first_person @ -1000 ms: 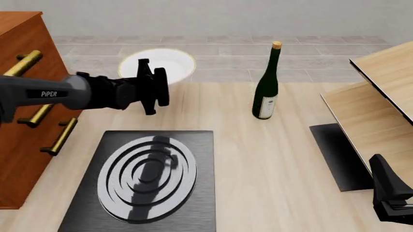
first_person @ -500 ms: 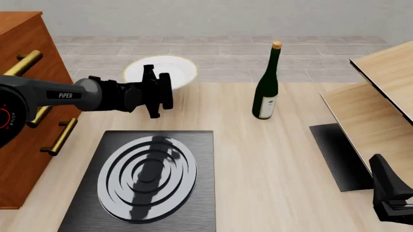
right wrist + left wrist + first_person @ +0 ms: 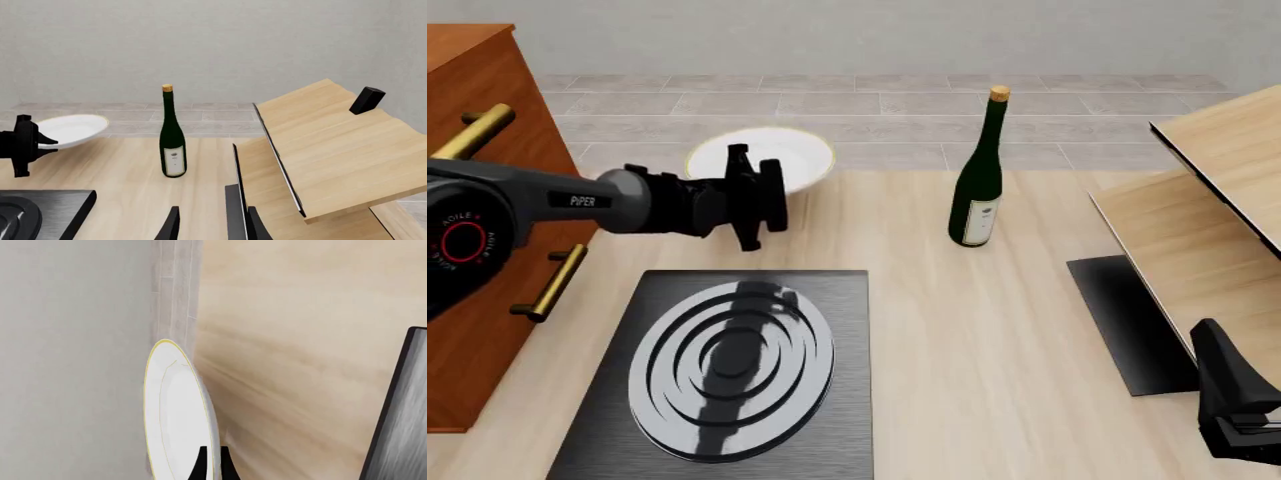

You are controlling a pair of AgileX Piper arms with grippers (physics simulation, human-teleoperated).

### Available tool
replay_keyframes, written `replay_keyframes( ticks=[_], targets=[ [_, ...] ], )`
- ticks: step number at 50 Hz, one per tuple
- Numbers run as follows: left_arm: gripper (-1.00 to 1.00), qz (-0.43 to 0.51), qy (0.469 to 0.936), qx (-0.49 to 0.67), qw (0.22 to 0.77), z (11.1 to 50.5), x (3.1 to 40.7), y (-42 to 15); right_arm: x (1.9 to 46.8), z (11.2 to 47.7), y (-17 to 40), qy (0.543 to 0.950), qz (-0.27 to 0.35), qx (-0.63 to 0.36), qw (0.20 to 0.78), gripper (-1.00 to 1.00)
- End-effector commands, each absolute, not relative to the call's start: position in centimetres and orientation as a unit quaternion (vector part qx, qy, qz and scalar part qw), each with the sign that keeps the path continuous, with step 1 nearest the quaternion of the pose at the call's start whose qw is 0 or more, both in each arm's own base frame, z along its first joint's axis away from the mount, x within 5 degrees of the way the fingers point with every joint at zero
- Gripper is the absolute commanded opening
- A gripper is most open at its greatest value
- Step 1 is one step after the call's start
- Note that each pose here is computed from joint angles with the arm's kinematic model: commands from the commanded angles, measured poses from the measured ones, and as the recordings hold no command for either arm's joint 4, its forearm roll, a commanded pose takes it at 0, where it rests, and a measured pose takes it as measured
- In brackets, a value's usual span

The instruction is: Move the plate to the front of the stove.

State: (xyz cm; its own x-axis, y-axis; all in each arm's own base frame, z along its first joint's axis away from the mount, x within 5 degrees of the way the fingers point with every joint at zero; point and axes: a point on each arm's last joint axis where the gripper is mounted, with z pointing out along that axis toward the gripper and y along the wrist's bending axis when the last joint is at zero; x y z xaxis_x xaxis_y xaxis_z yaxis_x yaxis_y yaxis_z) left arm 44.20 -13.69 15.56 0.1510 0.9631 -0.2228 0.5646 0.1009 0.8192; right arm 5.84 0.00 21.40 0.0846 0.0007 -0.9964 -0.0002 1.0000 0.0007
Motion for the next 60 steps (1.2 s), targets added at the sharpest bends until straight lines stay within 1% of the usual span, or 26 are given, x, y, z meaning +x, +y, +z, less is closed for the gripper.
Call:
replay_keyframes(
  ticks=[1, 17, 60],
  targets=[
    [-1.00, 0.240, 0.601, 0.634, 0.424, 15.1, 44.6, -13.7, 5.8, 21.4, 0.0, 0.677, 0.000, 0.000, 0.736, 1.00],
    [-1.00, 0.235, 0.605, 0.633, 0.421, 13.8, 45.3, -13.9, 5.8, 21.4, 0.0, 0.677, 0.000, 0.000, 0.736, 1.00],
    [-1.00, 0.215, 0.618, 0.634, 0.412, 11.5, 45.5, -14.9, 5.8, 21.4, 0.0, 0.677, 0.000, 0.000, 0.736, 1.00]
  ],
)
